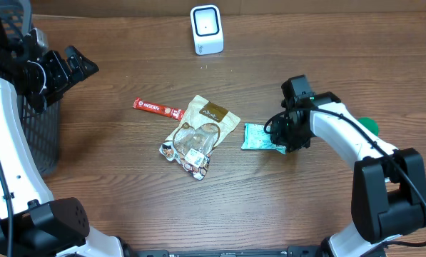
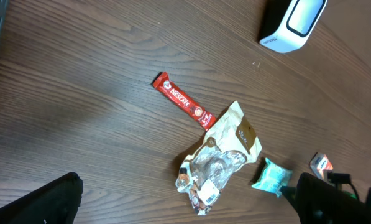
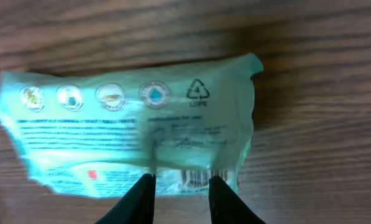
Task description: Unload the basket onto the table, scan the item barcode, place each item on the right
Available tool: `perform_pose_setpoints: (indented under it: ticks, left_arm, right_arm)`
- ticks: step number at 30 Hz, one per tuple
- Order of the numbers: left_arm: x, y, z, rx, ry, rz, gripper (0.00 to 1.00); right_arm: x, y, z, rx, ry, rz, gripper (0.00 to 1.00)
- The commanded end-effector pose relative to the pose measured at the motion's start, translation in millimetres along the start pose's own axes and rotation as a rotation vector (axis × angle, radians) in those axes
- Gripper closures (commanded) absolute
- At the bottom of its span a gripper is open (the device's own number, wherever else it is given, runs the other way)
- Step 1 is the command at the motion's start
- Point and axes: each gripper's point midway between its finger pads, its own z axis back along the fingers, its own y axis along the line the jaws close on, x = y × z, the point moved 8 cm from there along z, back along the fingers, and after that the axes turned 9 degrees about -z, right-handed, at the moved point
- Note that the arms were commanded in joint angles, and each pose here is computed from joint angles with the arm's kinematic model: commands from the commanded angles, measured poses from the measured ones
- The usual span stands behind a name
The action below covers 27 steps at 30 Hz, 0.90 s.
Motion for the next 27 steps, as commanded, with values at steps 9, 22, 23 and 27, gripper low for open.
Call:
perform_pose_setpoints:
  ticks: [9,22,23,27]
  left_arm:
    - [0,-2,-2,-0.002,0.005,0.002,0.00]
    - [0,-2,-2,-0.002,0.005,0.002,0.00]
    - [0,-2,-2,-0.003,0.005,0.002,0.00]
    - [0,-2,-2,-0.002,0.005,0.002,0.00]
  right_arm:
    - [-10,-10,-30,0.018,-0.017,0.019,0.75]
    - [-10,-8,-27,0.022,-0.013,0.018,0.19]
    - [-8,-5,-23,0.034,-0.010,0.018,0.14]
    - [4,11,11,0.078,-0.026,0.030,0.11]
